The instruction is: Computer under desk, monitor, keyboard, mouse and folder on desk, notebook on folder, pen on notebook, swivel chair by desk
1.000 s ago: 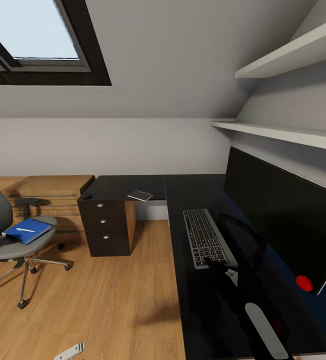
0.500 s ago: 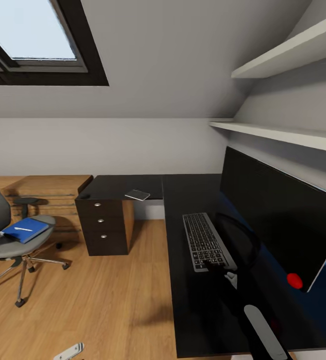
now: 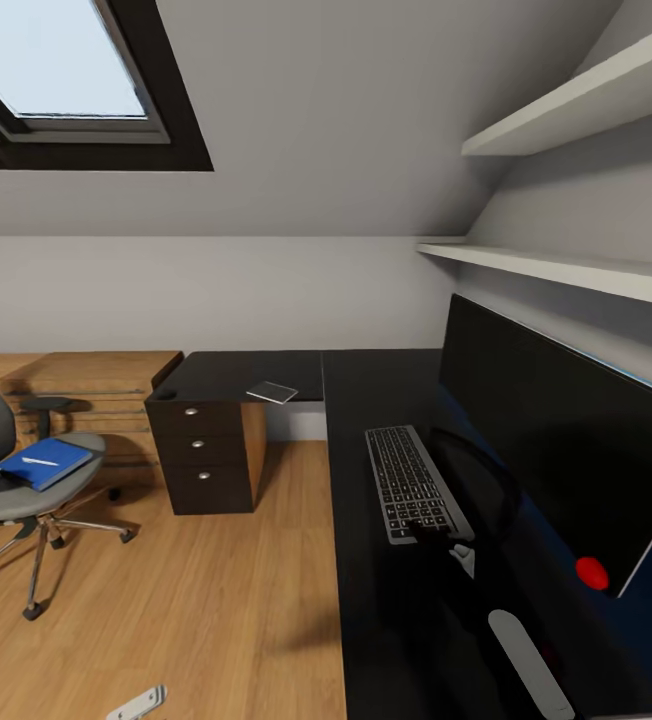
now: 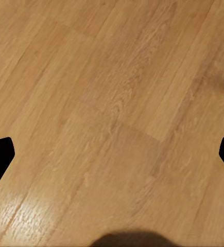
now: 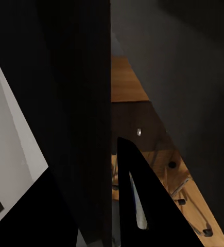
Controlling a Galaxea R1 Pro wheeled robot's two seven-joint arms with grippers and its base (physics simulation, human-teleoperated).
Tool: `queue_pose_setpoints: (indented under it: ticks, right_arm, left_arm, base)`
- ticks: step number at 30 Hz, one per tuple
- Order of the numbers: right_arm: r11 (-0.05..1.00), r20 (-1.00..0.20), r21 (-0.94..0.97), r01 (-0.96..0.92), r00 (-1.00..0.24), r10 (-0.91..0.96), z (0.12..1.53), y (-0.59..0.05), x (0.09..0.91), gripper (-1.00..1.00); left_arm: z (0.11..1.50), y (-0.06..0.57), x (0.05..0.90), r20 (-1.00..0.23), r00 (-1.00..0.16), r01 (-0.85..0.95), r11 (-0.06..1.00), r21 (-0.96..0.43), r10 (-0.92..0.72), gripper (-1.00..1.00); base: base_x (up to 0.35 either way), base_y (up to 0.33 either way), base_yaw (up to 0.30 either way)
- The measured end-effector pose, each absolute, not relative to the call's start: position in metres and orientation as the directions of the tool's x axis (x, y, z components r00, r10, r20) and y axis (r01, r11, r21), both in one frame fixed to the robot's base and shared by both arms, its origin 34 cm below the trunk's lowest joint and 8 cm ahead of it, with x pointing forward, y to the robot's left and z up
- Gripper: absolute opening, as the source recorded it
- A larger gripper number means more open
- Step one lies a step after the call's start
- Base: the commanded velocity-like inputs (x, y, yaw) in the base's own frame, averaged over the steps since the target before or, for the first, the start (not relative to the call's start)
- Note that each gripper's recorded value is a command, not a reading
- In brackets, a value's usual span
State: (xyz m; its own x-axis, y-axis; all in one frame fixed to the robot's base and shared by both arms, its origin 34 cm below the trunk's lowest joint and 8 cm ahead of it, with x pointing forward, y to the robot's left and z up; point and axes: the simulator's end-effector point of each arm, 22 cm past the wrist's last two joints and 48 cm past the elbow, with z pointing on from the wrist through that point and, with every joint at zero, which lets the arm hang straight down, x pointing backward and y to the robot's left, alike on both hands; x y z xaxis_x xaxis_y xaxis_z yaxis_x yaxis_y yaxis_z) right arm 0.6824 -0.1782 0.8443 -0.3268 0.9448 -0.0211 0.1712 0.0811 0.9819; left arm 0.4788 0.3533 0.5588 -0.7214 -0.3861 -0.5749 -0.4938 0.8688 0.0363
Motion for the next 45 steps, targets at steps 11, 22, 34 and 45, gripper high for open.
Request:
queue_pose_setpoints:
  ticks: [11, 22, 34, 45]
  right_arm:
    - [0.082, -0.018, 0.98, 0.182, -0.327, 0.945, 0.839, -0.177, 0.681, -1.0]
    - [0.085, -0.019, 0.978, 0.189, -0.327, 0.945, 0.838, -0.177, 0.681, -1.0]
    - [0.092, -0.015, 0.971, 0.22, -0.328, 0.945, 0.831, -0.178, 0.679, 1.0]
    - [0.091, -0.015, 0.971, 0.22, -0.325, 0.946, 0.831, -0.179, 0.68, 1.0]
  left_arm:
    - [0.559, 0.353, 0.479, -0.575, -0.721, -0.494, 0.869, 0.036, -0.386, 1.0]
    - [0.559, 0.354, 0.479, -0.575, -0.721, -0.495, 0.868, 0.037, -0.387, 1.0]
    - [0.559, 0.354, 0.478, -0.575, -0.721, -0.497, 0.867, 0.04, -0.387, 1.0]
    - [0.559, 0.353, 0.479, -0.574, -0.722, -0.494, 0.869, 0.039, -0.385, 1.0]
  base:
    - [0.098, -0.001, 0.0]
    - [0.006, 0.0, 0.0]
    - [0.0, 0.0, 0.0]
    - [-0.016, -0.004, 0.0]
